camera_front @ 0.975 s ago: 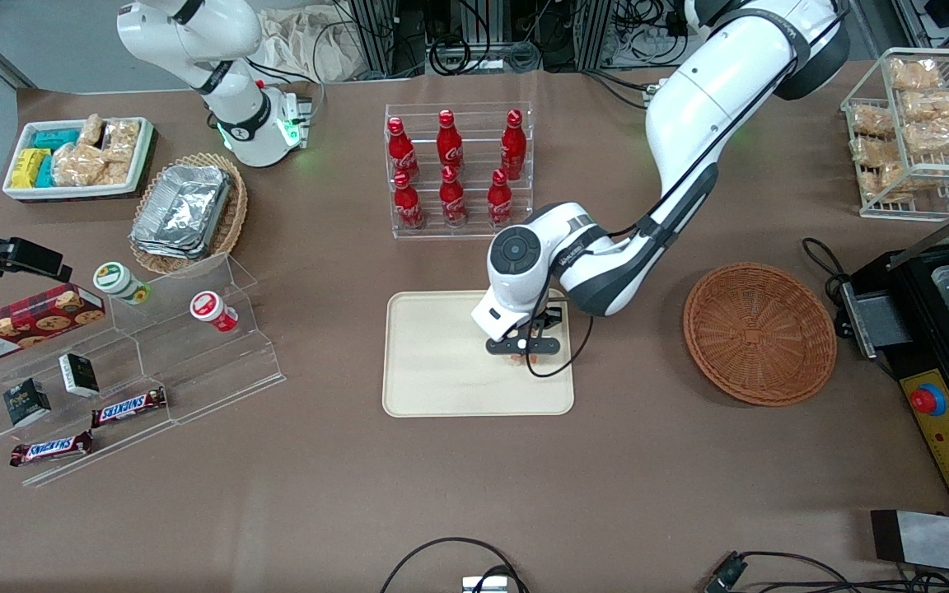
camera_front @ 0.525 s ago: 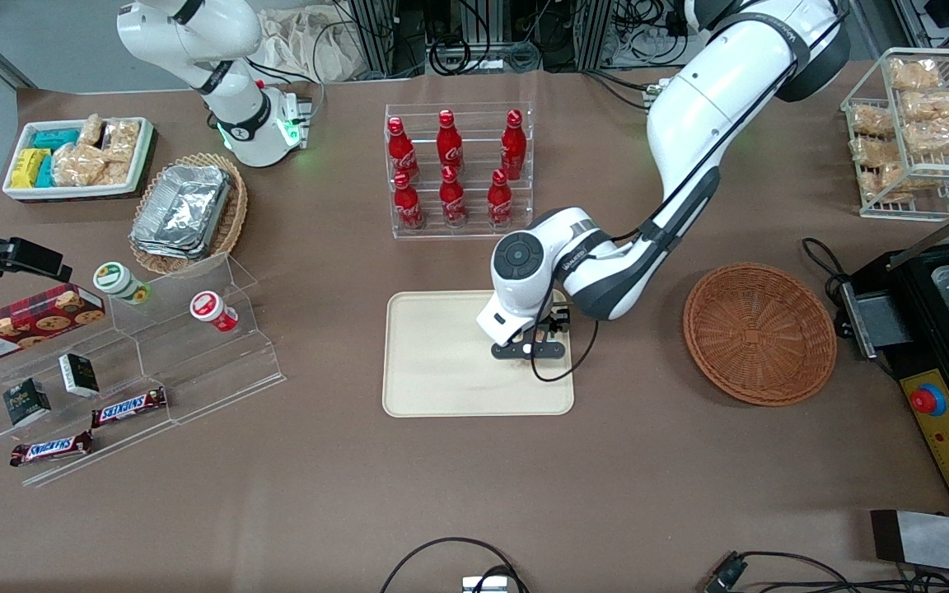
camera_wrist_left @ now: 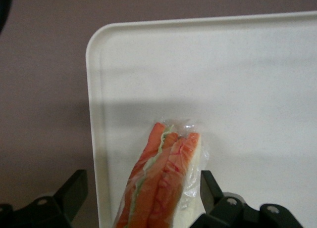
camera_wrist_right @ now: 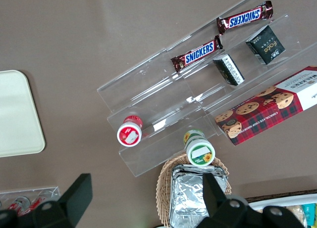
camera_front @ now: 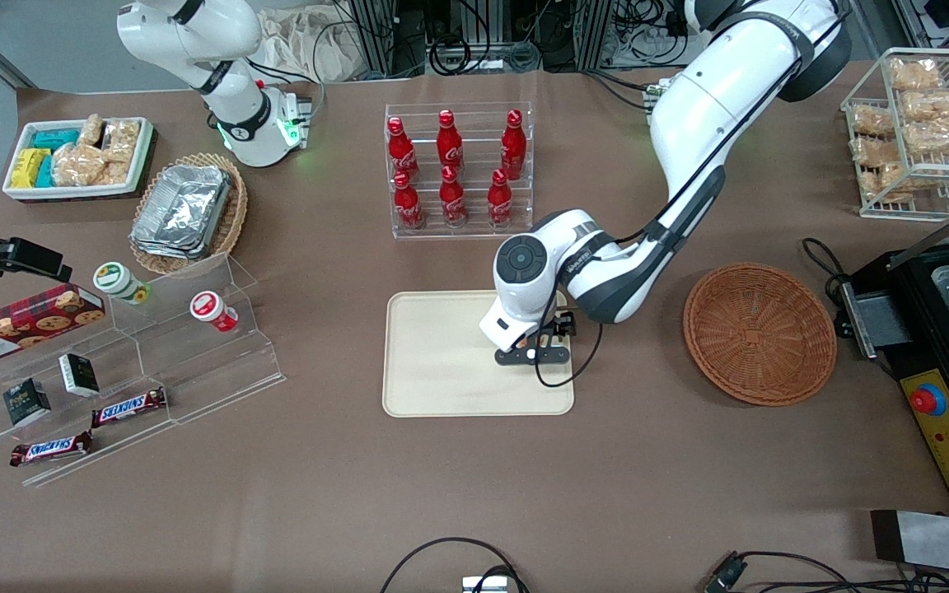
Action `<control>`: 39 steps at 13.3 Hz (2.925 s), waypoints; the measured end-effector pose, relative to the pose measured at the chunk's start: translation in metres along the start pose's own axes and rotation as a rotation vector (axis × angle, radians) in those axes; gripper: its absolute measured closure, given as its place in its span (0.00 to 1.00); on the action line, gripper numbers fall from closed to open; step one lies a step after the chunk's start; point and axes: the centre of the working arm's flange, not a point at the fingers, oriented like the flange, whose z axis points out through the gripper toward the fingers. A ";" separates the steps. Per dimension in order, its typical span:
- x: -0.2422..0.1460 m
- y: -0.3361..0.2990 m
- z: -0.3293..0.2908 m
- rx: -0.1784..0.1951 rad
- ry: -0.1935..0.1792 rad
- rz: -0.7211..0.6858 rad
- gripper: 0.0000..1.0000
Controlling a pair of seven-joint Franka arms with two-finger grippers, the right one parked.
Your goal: Place sandwich from basket to tray
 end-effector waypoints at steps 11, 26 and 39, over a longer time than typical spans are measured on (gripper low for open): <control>0.049 -0.050 -0.093 0.046 0.061 -0.126 0.00; 0.101 -0.212 -0.195 0.020 0.023 -0.246 0.00; 0.072 -0.405 -0.252 -0.038 -0.039 0.005 0.00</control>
